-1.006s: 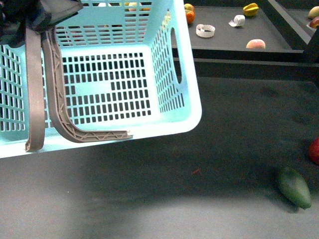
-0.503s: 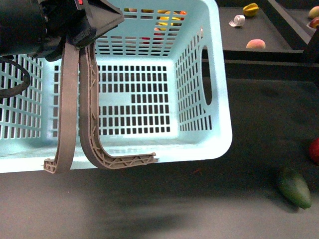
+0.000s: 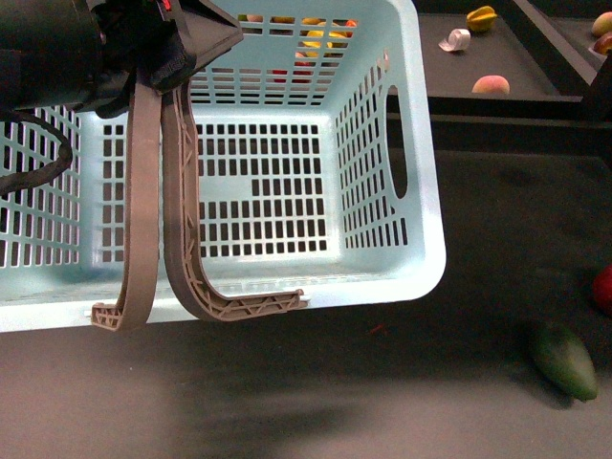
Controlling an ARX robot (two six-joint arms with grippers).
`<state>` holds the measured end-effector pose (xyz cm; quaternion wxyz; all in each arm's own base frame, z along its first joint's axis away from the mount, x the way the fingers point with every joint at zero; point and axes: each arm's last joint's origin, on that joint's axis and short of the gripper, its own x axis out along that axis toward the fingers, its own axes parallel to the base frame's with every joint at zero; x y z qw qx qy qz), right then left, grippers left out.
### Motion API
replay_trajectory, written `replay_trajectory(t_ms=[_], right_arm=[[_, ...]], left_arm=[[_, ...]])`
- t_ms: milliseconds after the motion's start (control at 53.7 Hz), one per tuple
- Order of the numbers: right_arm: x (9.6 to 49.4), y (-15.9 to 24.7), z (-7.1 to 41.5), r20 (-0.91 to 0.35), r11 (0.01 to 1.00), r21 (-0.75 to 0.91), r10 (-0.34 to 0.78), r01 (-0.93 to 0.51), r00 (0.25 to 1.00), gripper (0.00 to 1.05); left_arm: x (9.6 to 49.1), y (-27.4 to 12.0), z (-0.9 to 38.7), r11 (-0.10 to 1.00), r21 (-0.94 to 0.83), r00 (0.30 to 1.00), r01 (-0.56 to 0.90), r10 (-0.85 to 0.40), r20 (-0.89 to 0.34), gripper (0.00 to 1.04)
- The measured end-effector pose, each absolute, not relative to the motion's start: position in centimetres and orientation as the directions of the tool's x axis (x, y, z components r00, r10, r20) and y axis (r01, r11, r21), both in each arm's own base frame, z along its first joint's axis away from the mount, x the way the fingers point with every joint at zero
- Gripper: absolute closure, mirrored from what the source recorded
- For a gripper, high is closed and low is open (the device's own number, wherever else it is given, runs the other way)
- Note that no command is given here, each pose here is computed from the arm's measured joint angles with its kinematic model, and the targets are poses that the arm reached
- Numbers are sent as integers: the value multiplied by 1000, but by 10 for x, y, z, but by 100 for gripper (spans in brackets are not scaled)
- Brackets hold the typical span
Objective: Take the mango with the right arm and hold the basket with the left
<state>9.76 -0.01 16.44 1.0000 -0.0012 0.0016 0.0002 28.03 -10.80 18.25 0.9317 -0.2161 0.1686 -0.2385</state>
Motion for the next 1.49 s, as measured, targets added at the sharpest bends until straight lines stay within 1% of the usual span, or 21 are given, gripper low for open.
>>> replay_trajectory(t_ms=[1342,1379,1435,1491], right_arm=[[98,0,164,-3,1000,-2,0,0,1000,8],[98,0,167,36,999,-2,-39,39,999,8],[99,-2,176,115,992,22,-129,128,985,8],[101,-5,180,144,986,40,-166,161,976,8]], left_arm=[[280,-108,183,790,-484,827,376,-522,-209,94],[280,-108,183,790,-484,827,376,-522,-209,94],[280,-108,183,790,-484,827,376,-522,-209,94],[280,-108,183,790,-484,826,377,-523,-210,94]])
